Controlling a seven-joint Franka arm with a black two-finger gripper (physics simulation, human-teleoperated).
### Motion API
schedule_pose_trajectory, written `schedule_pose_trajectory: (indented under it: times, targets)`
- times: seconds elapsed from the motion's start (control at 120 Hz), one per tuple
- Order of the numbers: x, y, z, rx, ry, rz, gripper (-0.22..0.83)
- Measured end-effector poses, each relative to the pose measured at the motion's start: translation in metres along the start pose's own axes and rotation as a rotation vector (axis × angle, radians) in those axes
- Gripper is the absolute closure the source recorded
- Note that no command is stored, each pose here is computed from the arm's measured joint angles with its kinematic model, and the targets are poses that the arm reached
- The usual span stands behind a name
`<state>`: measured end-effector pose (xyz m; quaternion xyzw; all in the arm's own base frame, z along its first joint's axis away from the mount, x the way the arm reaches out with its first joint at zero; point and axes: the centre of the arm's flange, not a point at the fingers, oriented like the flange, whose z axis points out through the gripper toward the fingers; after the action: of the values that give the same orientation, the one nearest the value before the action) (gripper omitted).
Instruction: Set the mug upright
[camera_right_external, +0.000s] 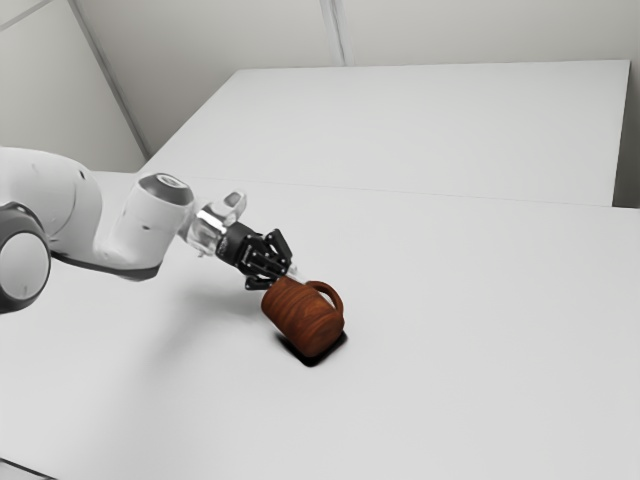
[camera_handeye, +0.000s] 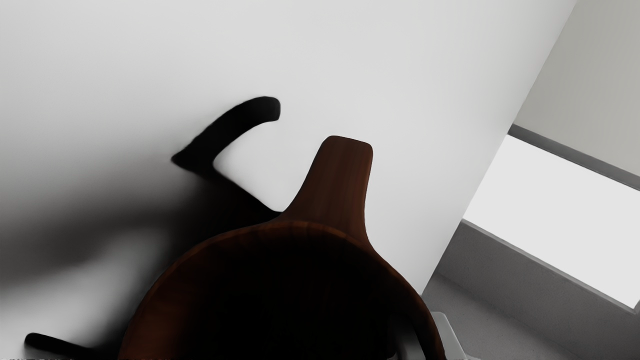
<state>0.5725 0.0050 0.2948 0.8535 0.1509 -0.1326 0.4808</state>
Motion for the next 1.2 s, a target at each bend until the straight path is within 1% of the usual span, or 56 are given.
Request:
schedule_pose_trajectory:
  times: [0.058, 0.175, 0.283, 0.417, 0.533, 0.633, 0.717, 0.8, 0.917, 1.2]
  targets:
    - [-0.001, 0.010, -0.002, 0.033, 0.005, 0.018, 0.79]
    - [0.000, 0.044, -0.012, 0.159, 0.017, 0.101, 0.79]
    - [-0.010, 0.072, -0.009, 0.320, 0.020, 0.185, 0.79]
    - [-0.027, 0.100, -0.016, 0.510, 0.051, 0.283, 0.79]
    - [-0.034, 0.111, -0.019, 0.684, 0.071, 0.347, 0.79]
    - [-0.038, 0.122, -0.011, 0.852, 0.080, 0.424, 0.79]
    - [-0.040, 0.129, -0.005, 0.963, 0.087, 0.467, 0.79]
    - [-0.039, 0.131, -0.003, 1.034, 0.102, 0.482, 0.79]
    - [-0.036, 0.127, -0.004, 1.090, 0.131, 0.474, 0.79]
    - [-0.028, 0.109, 0.006, 1.103, 0.230, 0.461, 0.79]
